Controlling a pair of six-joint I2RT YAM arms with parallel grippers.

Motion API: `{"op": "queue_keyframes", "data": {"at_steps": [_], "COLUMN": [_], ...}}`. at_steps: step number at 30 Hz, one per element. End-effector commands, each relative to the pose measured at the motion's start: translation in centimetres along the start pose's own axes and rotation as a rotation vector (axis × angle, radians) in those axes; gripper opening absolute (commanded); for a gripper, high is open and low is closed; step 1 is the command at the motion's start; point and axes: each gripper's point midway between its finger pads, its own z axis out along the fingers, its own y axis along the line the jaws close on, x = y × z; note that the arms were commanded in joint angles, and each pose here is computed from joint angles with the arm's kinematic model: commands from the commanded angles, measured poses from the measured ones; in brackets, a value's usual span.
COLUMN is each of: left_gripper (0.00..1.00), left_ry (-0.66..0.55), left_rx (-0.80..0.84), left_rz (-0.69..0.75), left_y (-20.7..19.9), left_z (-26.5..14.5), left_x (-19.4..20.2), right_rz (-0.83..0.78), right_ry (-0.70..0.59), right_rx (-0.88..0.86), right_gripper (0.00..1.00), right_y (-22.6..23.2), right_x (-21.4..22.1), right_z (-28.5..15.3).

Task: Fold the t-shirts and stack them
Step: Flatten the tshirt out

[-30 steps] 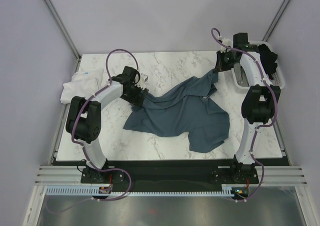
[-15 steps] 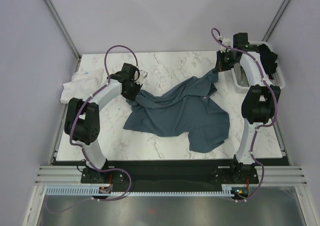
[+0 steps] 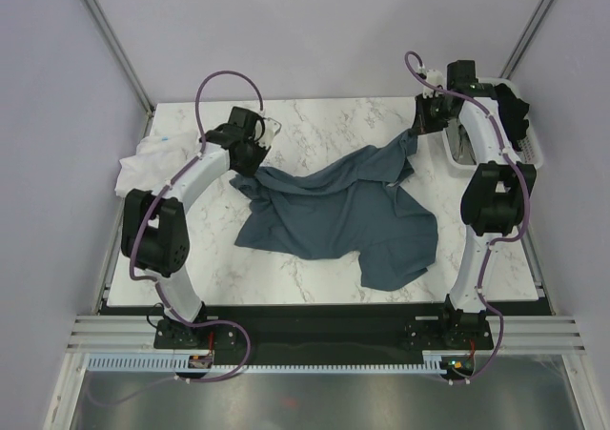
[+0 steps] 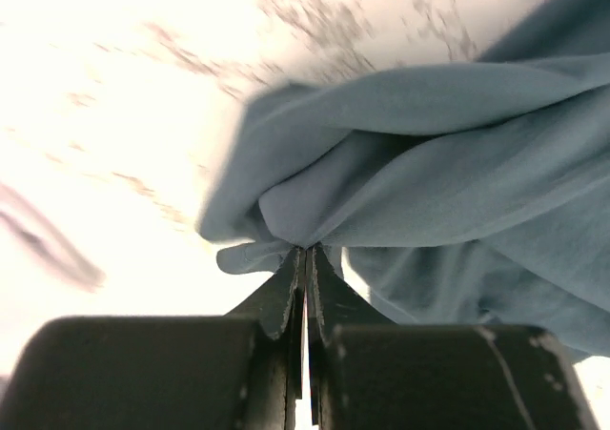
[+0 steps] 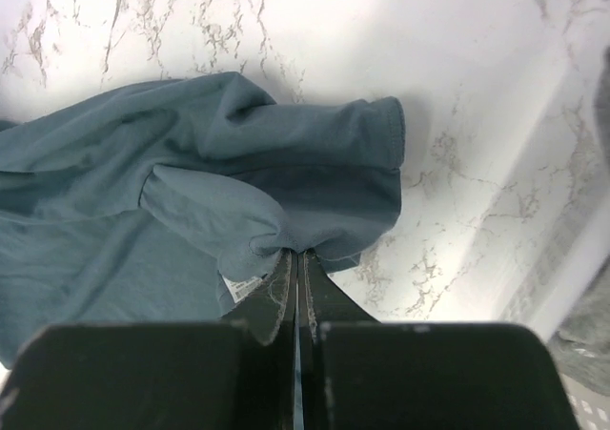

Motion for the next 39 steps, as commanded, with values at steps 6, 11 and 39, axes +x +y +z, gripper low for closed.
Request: {"op": "queue_keyframes", "data": {"at_steps": [6, 11, 39], "left_gripper": [0.02, 0.02, 0.02], "left_ry": [-0.282, -0.376, -0.942], "left_rx": [-0.173, -0.252, -0.484], "left_rz": [0.092, 0.159, 0.501], "left_y": [5.6, 7.6, 3.9], "left_z": [-8.6, -12.1, -39.3], "left_x": [-8.9, -12.2, -6.3], "right_rz": [-0.061, -0.046, -0.027], "right_ry": [-0.241, -0.326, -1.021], "right_rx": [0.146, 0.181, 0.394], "right_gripper": [0.0, 0.0, 0.0], "right_y": [-1.4, -2.5, 13.2], "right_x": [-7.5, -9.3, -3.2], "right_z": [-7.2, -9.9, -43.4]}}
